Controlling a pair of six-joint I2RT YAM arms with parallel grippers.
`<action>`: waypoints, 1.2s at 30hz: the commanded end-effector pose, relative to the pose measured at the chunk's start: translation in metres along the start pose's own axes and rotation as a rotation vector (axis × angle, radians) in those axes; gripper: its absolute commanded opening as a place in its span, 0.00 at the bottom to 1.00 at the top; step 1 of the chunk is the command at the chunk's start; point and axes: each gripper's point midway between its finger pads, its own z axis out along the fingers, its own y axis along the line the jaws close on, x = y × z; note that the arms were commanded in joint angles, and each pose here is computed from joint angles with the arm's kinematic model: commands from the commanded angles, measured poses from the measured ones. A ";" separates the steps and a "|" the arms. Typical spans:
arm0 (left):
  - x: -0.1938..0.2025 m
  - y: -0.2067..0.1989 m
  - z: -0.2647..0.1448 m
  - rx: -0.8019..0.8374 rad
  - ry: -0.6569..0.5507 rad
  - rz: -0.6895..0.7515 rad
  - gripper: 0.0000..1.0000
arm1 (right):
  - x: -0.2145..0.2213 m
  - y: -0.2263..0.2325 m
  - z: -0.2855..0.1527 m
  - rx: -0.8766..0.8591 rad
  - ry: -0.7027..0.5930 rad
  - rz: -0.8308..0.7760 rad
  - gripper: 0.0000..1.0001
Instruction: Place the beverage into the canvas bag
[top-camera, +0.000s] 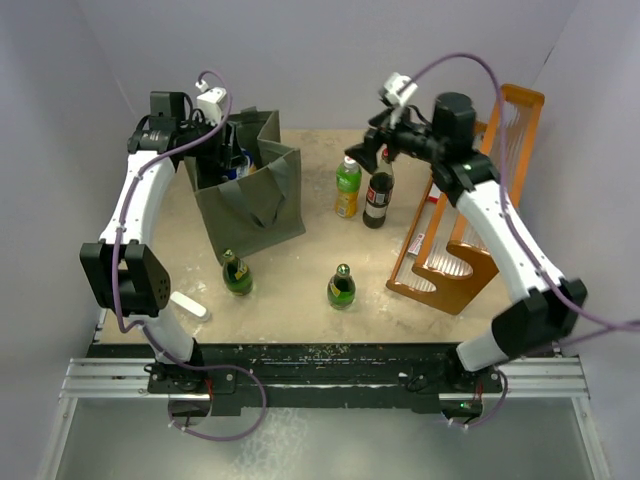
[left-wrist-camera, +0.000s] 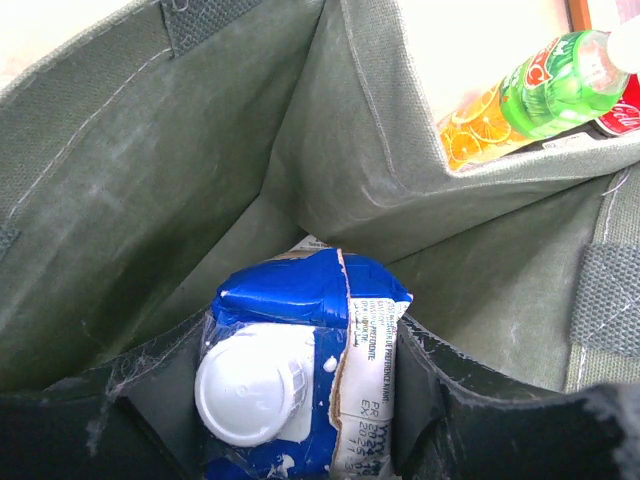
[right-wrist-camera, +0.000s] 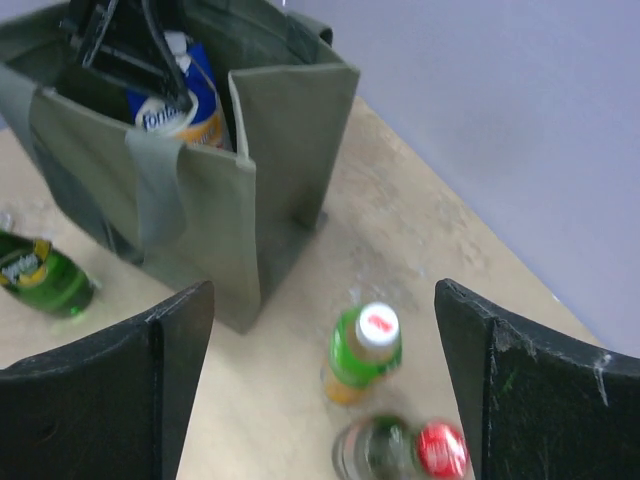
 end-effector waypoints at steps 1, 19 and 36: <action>-0.092 -0.037 -0.061 0.021 -0.321 0.214 0.00 | -0.034 0.006 0.047 0.004 -0.044 -0.003 0.91; -0.081 -0.040 -0.047 0.009 -0.301 0.244 0.00 | -0.003 0.047 0.167 0.043 0.171 0.131 0.78; -0.069 -0.043 -0.045 0.006 -0.325 0.256 0.00 | 0.042 0.052 0.181 0.084 0.303 0.148 0.27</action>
